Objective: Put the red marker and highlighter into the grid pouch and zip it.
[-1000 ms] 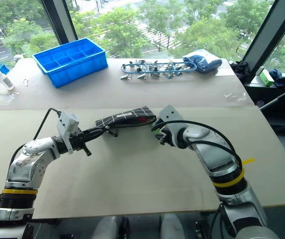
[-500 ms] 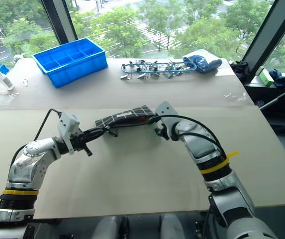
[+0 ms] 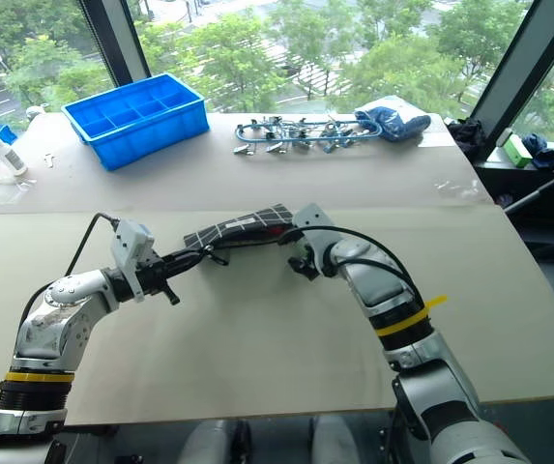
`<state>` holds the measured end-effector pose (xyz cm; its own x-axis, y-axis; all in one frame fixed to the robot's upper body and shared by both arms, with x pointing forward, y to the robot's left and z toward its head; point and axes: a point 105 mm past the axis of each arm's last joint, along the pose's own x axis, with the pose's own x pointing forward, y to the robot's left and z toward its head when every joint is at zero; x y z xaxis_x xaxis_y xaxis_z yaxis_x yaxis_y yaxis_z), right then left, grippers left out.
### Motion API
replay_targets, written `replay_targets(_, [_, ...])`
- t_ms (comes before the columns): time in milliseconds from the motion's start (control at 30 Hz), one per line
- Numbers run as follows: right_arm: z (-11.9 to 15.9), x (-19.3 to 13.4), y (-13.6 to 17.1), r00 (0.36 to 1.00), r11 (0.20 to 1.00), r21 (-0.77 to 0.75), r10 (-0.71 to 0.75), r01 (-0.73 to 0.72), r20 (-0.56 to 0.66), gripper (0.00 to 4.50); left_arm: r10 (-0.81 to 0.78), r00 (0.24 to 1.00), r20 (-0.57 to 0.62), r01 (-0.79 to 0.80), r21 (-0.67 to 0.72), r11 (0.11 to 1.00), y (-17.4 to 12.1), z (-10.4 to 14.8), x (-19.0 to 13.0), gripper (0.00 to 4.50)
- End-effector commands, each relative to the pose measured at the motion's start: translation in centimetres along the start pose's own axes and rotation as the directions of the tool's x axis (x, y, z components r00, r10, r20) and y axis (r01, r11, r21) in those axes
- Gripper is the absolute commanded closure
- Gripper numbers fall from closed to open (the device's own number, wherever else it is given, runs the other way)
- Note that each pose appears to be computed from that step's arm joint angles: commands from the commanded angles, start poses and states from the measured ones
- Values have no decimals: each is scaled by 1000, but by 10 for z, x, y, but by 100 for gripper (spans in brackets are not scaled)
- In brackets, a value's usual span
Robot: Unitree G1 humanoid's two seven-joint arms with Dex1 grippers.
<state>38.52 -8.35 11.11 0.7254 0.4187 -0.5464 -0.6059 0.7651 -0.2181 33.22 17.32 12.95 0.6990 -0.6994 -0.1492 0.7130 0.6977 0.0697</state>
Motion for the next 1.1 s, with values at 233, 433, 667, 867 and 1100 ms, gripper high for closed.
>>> replay_targets(233, [-30, 2, -27, 997, 951, 305, -29, 51, -74, 287, 7, 999, 46, -8, 41, 999, 2, 17, -3, 450])
replay_targets(433, [-24, -13, -52, 992, 956, 267, -115, 123, -48, 350, 5, 999, 47, -7, 43, 999, 1, 17, -3, 450])
replay_targets(667, [55, -83, -110, 891, 939, -47, -305, 340, 337, 350, 4, 999, 45, -5, 42, 999, 2, 17, -3, 450])
replay_targets(867, [49, -103, -33, 938, 765, -626, 90, 149, 334, 350, -3, 999, 42, 2, 39, 999, 2, 16, -2, 450])
replay_targets(1100, [36, -87, -15, 963, 593, -790, 91, 152, 254, 350, -14, 999, 42, 13, 40, 999, 0, 17, 1, 450])
